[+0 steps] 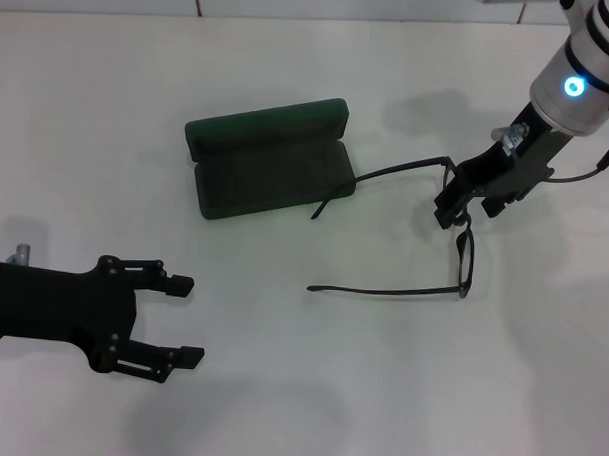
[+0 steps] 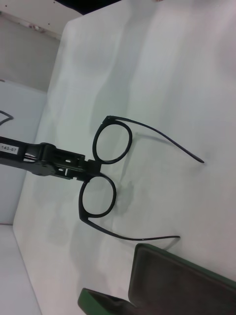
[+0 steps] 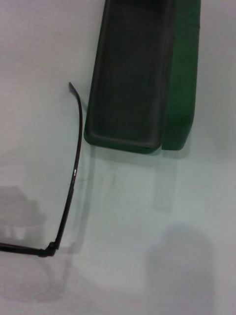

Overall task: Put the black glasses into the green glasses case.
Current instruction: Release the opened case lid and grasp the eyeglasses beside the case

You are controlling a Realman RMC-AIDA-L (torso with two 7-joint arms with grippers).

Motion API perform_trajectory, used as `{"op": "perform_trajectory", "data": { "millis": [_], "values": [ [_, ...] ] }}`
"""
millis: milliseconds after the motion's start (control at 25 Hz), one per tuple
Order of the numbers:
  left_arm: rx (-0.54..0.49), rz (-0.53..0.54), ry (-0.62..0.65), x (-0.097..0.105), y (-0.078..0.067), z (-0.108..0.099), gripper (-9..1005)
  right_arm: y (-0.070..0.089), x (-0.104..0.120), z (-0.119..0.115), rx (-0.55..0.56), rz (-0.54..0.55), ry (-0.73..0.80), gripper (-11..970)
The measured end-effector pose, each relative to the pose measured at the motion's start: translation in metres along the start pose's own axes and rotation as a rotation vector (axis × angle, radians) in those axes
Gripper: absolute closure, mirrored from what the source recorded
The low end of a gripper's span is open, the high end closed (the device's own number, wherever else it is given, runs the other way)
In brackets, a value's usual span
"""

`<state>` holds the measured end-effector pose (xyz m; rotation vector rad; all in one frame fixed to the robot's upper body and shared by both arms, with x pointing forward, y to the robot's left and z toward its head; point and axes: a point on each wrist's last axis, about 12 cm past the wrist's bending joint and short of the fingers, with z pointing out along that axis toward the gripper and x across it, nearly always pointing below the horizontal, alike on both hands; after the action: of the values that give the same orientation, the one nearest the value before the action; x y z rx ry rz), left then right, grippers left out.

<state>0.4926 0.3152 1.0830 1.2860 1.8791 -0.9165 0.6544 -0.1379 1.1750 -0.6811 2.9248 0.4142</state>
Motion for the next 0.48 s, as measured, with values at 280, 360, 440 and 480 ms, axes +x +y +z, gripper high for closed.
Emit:
{"op": "perform_trajectory", "data": {
  "millis": [280,360,440,480],
  "values": [
    [-0.007,0.001,0.002,-0.0002,0.0012,0.0001,161,0.0025,-0.0003,0.0028,-0.004,-0.006,-0.005,400],
    [-0.011,0.003,0.003,-0.0001,0.0016,0.0000,165,0.0048,-0.0001,0.0036,0.015,-0.029,0.007,405],
    [-0.012,0.008,0.003,-0.0001,0.0018,-0.0001,168,0.0066,-0.0001,0.0047,0.029,-0.047,0.015,411],
    [-0.013,0.010,0.004,-0.0001,0.0018,-0.0001,170,0.0071,-0.0001,0.0051,0.026,-0.048,0.013,414]
  ]
}}
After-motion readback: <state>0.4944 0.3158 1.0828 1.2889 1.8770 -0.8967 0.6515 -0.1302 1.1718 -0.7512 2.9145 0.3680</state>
